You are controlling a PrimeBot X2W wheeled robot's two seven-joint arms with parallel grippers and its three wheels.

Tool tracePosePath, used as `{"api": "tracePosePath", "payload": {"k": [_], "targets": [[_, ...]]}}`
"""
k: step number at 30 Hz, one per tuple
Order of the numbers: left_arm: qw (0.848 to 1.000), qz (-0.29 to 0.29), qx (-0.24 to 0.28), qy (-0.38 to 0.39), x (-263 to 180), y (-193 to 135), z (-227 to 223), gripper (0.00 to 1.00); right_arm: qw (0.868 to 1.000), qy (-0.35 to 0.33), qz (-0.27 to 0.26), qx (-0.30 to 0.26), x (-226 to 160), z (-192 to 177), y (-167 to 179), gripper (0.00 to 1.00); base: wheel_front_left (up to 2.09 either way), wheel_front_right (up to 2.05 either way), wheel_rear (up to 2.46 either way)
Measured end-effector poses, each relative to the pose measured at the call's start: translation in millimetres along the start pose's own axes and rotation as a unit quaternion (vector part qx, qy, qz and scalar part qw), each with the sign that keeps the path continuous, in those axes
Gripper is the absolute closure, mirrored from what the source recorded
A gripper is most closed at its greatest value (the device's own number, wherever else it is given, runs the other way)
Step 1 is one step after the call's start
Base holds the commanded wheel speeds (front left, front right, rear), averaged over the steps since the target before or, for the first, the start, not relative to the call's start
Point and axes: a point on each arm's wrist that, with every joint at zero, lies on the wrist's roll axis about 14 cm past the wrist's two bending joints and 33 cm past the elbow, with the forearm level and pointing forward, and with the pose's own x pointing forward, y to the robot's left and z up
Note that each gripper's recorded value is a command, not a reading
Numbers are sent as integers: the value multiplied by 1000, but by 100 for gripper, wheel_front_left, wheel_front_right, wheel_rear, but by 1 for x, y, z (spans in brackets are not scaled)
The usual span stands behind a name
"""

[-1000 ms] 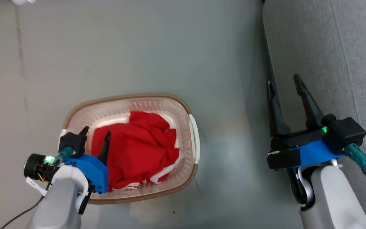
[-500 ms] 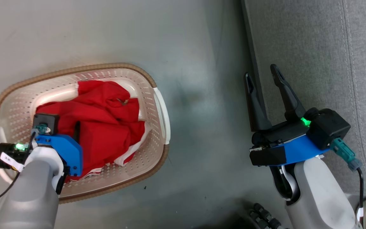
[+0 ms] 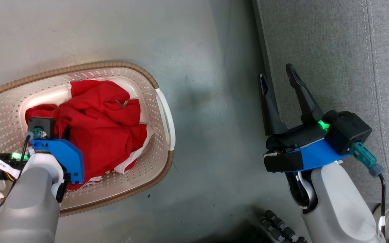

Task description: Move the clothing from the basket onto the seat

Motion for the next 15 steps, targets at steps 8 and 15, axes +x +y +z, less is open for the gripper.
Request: {"api": "tracePosePath", "payload": {"k": [8, 15], "targets": [[1000, 0, -3, -10, -4, 0, 6, 100, 1000, -6, 4, 2, 3, 4, 2, 0, 0, 0, 0], [999, -3, -11, -40, -20, -9, 25, 100, 1000, -25, 11, -3, 0, 22, 8, 0, 0, 0, 0]]}}
